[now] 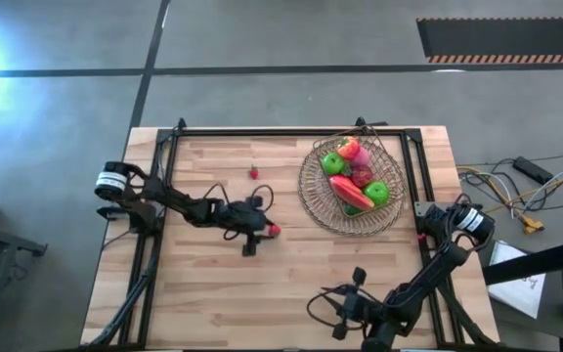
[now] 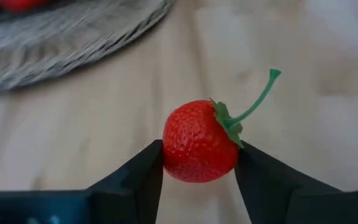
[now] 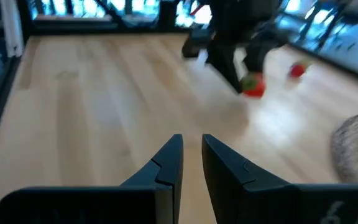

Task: Build produce basket
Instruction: Put the bottom strawberry into the gold wire basket

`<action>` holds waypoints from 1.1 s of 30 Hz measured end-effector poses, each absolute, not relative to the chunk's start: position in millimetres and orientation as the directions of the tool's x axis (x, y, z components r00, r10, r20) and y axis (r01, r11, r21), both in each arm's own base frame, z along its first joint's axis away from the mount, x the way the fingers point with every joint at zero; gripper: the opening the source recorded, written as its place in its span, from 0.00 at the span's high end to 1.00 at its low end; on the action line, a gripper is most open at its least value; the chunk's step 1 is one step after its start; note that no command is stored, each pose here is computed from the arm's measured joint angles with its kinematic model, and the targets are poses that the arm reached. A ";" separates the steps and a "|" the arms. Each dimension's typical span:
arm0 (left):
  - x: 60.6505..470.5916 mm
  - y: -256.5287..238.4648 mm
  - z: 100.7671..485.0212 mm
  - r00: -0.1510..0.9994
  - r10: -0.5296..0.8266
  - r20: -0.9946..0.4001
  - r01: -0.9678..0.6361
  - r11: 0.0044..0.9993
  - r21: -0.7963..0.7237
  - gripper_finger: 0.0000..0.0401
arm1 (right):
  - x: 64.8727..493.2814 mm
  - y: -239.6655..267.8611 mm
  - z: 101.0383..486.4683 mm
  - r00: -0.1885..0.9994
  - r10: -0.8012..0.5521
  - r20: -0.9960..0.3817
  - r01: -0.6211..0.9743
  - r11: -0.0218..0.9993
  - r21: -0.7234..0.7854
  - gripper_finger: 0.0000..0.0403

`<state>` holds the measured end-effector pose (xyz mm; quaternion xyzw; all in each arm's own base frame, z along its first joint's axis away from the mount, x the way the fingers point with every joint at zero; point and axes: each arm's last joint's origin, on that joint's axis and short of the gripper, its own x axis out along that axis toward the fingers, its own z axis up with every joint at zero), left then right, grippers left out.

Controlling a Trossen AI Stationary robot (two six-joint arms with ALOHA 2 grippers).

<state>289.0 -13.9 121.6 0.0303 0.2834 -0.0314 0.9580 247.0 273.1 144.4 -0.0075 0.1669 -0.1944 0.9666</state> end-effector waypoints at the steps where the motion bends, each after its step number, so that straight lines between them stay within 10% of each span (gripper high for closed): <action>1: 293.1 -18.4 124.1 0.842 -0.068 -0.535 0.096 0.995 0.024 0.60 | 247.2 273.6 142.7 0.868 -0.359 -0.342 0.358 0.931 -0.071 0.87; 11: 325.2 -50.6 141.4 0.844 -0.278 -0.458 0.223 0.960 -0.171 0.59 | 263.9 262.2 121.1 0.834 -0.394 -0.385 0.357 0.919 -0.167 0.85; 33: 352.7 -70.9 142.7 0.755 -0.514 -0.408 0.320 0.831 -0.456 0.59 | 310.8 232.2 137.3 0.805 -0.439 -0.398 0.247 0.859 -0.449 0.42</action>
